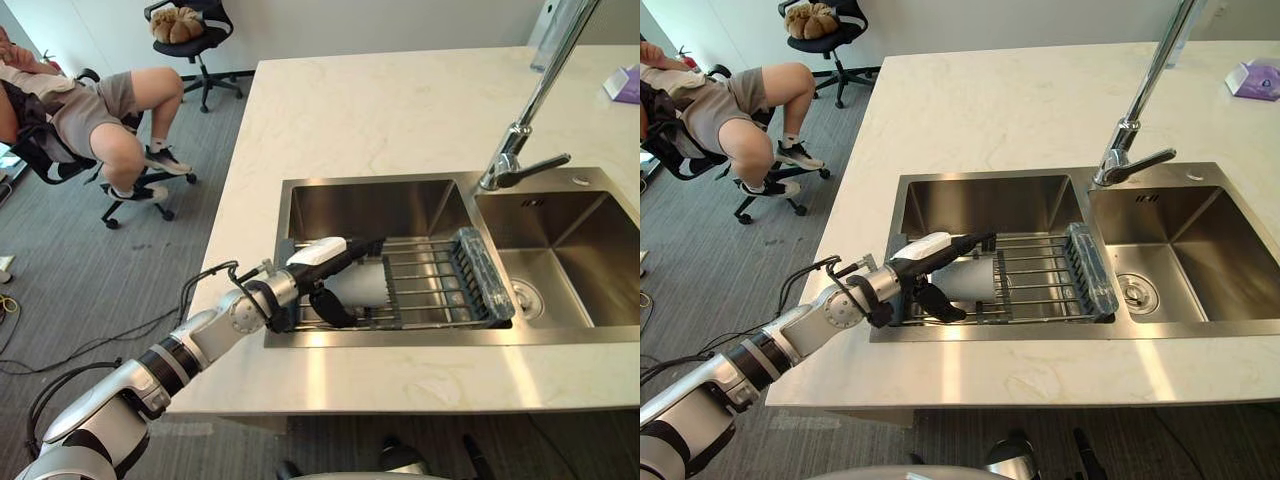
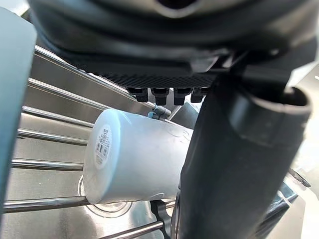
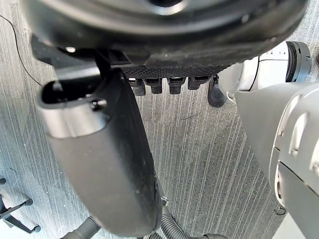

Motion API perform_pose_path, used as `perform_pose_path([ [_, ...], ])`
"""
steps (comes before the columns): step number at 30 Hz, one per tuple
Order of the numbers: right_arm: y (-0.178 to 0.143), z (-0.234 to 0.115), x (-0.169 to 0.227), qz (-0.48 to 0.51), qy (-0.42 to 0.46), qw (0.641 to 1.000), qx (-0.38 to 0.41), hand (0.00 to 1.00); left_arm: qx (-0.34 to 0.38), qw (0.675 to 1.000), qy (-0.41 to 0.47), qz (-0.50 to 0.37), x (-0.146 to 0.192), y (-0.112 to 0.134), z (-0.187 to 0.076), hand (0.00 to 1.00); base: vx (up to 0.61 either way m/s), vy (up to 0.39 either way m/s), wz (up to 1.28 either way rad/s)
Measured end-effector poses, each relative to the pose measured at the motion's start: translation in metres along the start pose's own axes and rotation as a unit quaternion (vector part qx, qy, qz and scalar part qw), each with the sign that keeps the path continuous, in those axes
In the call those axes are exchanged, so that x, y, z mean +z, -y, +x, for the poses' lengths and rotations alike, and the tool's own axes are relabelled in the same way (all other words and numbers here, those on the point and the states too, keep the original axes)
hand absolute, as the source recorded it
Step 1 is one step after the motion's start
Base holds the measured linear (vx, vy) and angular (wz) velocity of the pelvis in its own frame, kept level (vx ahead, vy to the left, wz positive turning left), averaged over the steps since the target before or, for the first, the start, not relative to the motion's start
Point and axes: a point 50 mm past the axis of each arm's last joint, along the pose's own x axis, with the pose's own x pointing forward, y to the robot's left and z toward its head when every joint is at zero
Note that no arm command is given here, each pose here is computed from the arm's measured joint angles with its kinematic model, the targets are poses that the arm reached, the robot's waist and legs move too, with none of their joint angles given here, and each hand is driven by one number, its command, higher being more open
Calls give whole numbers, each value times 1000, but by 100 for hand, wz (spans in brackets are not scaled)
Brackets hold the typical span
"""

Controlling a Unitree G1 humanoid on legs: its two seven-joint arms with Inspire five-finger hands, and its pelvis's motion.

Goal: Walk over to the sink, pick up the cup, carry it to the dishwasher, place the cup inside the dishwasher, then close the dishwasher door

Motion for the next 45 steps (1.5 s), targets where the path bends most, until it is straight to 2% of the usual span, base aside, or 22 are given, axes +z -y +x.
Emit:
perform_pose_path([
  [18, -5, 3, 4, -29, -10, 1000, 2, 100, -20, 1000, 11, -16, 6, 23, 0, 100, 0, 0, 4],
  [24, -14, 5, -1, -64, -25, 998, 10, 100, -16, 1000, -1, -21, 13, 30, 13, 100, 1, 2, 4],
  [38, -22, 8, -2, -83, -31, 996, 7, 100, -125, 990, -42, 50, 18, 11, 30, 100, 1, 0, 0],
  [45, -21, 8, -1, -84, -29, 996, 3, 100, -152, 981, -66, 104, 17, 5, 33, 100, 0, 0, 0],
])
